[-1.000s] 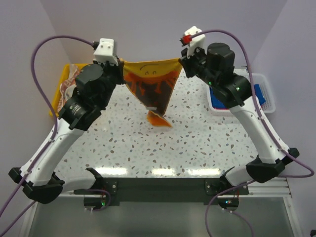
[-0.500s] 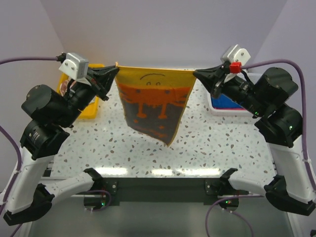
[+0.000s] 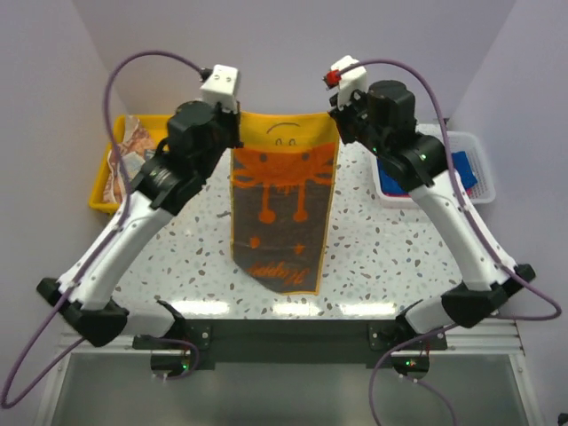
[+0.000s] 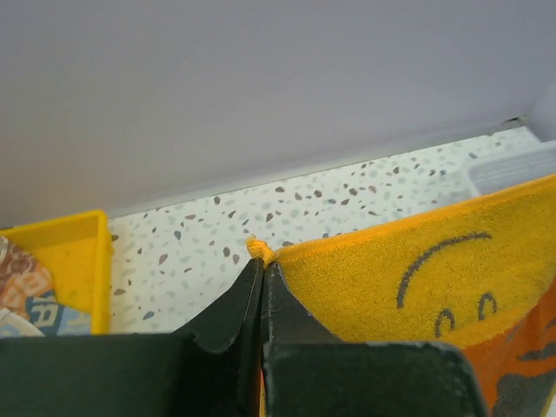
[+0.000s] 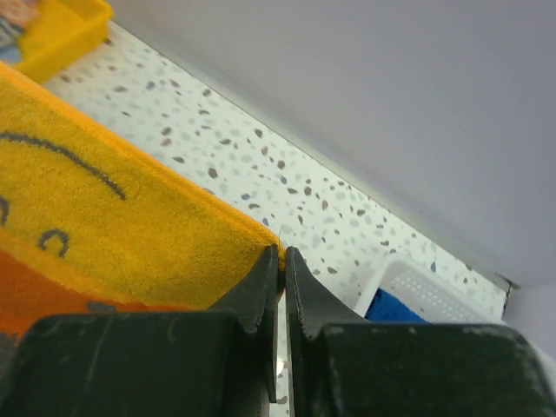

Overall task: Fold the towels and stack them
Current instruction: Flatten out the crumpled towel, then fold the towel

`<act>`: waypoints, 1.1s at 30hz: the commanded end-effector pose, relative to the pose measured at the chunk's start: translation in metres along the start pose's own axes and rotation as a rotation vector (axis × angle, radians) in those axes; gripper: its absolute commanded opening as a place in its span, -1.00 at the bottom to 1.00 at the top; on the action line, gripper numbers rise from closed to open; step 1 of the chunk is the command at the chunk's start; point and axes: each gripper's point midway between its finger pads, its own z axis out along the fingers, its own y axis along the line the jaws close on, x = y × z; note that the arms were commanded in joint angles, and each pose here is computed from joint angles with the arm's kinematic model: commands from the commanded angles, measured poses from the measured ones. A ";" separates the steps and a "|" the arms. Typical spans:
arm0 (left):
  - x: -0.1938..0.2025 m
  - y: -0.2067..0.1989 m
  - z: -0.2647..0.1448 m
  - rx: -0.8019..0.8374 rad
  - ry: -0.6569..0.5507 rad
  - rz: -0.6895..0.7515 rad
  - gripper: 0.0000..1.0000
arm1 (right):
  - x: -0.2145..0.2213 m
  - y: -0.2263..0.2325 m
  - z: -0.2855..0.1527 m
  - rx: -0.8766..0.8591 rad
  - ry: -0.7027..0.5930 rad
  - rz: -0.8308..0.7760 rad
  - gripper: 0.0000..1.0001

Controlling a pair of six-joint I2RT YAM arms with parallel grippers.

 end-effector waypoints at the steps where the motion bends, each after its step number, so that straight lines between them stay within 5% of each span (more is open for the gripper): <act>1: 0.009 0.021 0.050 -0.156 0.011 0.028 -1.00 | 0.027 -0.053 0.048 0.193 0.081 0.016 -1.00; 7: 0.075 0.038 0.165 -0.177 0.119 0.004 -1.00 | 0.074 -0.083 0.124 0.191 0.143 0.053 -1.00; 14: 0.118 0.020 0.235 -0.074 0.125 0.053 -1.00 | 0.130 -0.086 0.187 0.164 0.215 0.043 -1.00; 23: 0.121 0.019 0.214 -0.042 0.088 0.059 -1.00 | 0.143 -0.070 0.177 0.108 0.205 0.043 -1.00; 33: 0.201 0.023 0.186 -0.044 0.208 0.035 -1.00 | 0.211 -0.045 0.171 0.054 0.327 0.031 -1.00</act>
